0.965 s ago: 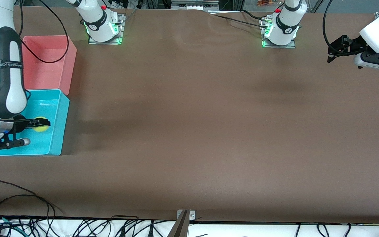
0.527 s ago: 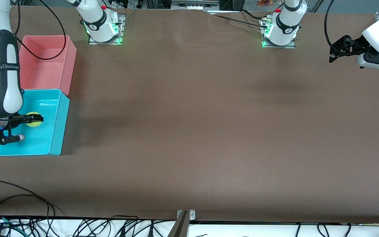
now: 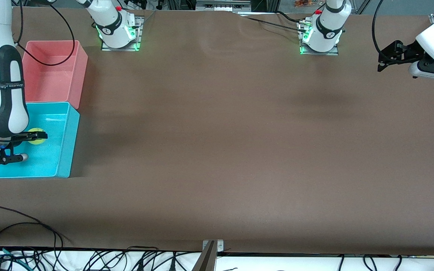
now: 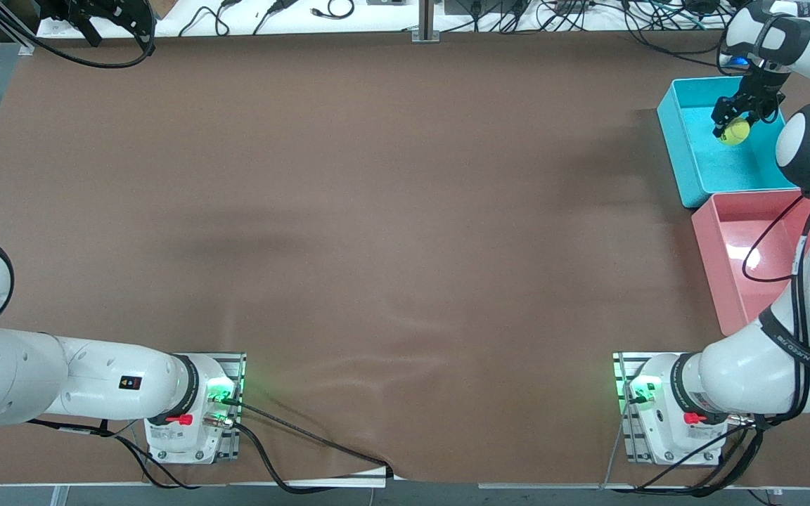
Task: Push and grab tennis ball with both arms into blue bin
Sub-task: 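Lower the held ball into the blue bin with the right gripper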
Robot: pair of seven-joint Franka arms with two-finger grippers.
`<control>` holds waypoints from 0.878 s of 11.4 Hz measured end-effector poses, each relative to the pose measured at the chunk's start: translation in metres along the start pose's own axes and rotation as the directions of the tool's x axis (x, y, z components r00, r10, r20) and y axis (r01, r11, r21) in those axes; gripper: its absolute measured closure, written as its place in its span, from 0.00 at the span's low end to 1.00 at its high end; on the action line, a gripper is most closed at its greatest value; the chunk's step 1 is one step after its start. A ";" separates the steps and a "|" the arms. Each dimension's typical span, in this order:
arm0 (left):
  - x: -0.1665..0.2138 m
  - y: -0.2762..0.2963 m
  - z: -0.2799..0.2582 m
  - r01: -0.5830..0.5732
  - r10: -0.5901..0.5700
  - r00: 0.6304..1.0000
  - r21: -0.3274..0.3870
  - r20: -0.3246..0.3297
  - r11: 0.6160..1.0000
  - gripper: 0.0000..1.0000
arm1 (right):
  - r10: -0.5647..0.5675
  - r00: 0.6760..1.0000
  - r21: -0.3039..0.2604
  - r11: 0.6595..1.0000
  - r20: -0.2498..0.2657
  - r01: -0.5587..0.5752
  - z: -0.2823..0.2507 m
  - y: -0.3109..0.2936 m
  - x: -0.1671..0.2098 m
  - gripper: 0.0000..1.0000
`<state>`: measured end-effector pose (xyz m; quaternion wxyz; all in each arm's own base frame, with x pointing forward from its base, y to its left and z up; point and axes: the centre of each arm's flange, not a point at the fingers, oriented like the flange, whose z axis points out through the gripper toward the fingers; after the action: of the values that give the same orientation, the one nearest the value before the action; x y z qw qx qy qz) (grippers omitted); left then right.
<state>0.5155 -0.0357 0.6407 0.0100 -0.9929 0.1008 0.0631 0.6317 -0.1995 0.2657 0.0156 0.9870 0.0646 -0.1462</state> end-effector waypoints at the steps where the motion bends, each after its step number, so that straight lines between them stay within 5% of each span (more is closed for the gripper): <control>1: -0.001 0.000 0.000 0.000 0.000 1.000 -0.001 0.005 1.000 0.00 | 0.001 1.000 -0.004 1.000 0.001 -0.001 0.006 0.001 0.000 0.33; 10: -0.001 0.000 0.001 0.000 0.000 1.000 -0.002 0.012 1.000 0.00 | -0.014 1.000 -0.008 1.000 0.008 0.014 0.040 0.030 -0.011 0.33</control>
<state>0.5141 -0.0356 0.6398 0.0098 -0.9925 0.1007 0.0691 0.6134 -0.2328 0.2309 0.0186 0.9859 0.0721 -0.1499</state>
